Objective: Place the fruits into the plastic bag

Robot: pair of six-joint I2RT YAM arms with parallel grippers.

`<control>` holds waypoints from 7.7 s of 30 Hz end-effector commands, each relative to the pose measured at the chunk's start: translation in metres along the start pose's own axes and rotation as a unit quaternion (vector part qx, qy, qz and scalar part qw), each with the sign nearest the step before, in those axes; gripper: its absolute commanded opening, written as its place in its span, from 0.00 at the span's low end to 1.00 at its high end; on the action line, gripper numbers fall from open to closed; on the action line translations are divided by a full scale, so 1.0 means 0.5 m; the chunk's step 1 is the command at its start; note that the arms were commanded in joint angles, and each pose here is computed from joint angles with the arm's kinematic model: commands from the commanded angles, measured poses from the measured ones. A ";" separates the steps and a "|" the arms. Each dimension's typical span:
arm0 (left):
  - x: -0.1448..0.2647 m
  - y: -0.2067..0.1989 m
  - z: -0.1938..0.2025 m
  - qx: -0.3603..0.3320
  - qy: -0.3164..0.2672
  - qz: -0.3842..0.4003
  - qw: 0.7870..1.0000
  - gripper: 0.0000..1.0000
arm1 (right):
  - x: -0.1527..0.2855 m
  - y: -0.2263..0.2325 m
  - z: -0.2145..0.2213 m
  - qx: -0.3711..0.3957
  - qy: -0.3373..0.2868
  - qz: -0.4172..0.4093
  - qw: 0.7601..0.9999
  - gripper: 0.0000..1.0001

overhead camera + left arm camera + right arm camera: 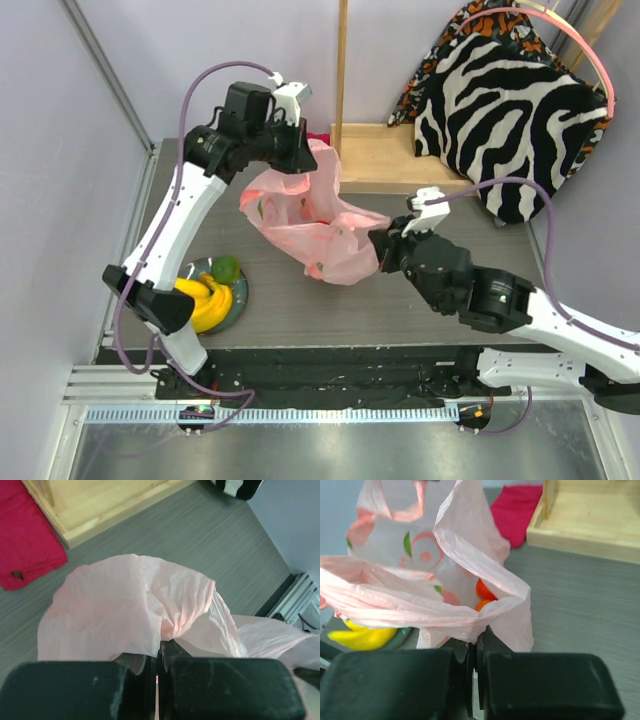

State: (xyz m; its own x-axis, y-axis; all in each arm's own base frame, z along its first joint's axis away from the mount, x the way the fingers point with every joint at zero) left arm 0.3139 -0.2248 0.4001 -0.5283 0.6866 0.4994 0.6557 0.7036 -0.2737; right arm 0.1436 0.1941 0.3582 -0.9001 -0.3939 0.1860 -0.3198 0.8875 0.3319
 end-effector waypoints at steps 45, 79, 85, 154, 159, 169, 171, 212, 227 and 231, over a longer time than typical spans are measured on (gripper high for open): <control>-0.058 0.031 0.048 0.013 0.075 0.032 0.997 0.00 | -0.237 0.050 -0.002 -0.064 0.095 -0.134 0.984 0.95; 0.142 0.041 0.067 -0.066 -0.162 -0.137 0.975 1.00 | -0.272 -0.210 0.071 -0.189 0.112 -0.018 0.975 0.01; 0.209 0.143 0.175 0.070 -0.144 -0.305 0.939 1.00 | -0.271 -0.225 0.076 -0.197 0.112 -0.019 0.974 0.01; 0.048 0.316 0.471 0.232 0.100 -0.338 0.906 0.40 | -0.273 -0.214 0.091 -0.225 0.110 -0.073 0.965 0.01; 0.082 0.275 0.393 0.198 0.006 -0.284 0.938 0.38 | -0.273 -0.215 0.090 -0.226 0.110 -0.076 0.965 0.01; 0.123 0.096 0.249 0.057 -0.150 -0.149 0.976 0.33 | -0.267 -0.212 0.081 -0.216 0.104 -0.076 0.968 0.01; 0.132 0.059 0.225 0.038 -0.181 -0.110 0.977 0.34 | -0.266 -0.211 0.080 -0.217 0.105 -0.076 0.968 0.01; -0.216 -0.043 0.109 -0.088 -0.167 -0.151 0.970 0.43 | -0.242 -0.201 0.075 -0.218 0.112 -0.094 0.965 0.01; -0.346 -0.039 0.186 -0.043 -0.116 -0.107 0.987 0.43 | -0.256 -0.200 0.096 -0.219 0.133 -0.110 0.960 0.01; -0.370 -0.007 0.238 -0.043 -0.070 -0.152 0.985 0.42 | -0.257 -0.202 0.096 -0.218 0.132 -0.107 0.961 0.01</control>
State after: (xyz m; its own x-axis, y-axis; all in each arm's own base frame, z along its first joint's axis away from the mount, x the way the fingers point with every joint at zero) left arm 0.3402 -0.3348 0.2199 -0.7529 0.5206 0.4027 0.5426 0.8372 -0.0679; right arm 0.2734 0.1651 0.2444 -0.6929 -0.6370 0.3378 -0.2309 0.6399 0.7329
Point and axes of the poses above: each gripper's point midway between its finger pads, its own x axis back along the fingers, its own y axis along the line the jaws close on, z = x × y, the point moved 7 cm from there along x, back along the fingers, and after that the axes turned 4 degrees about -x, right-handed, at the moved point
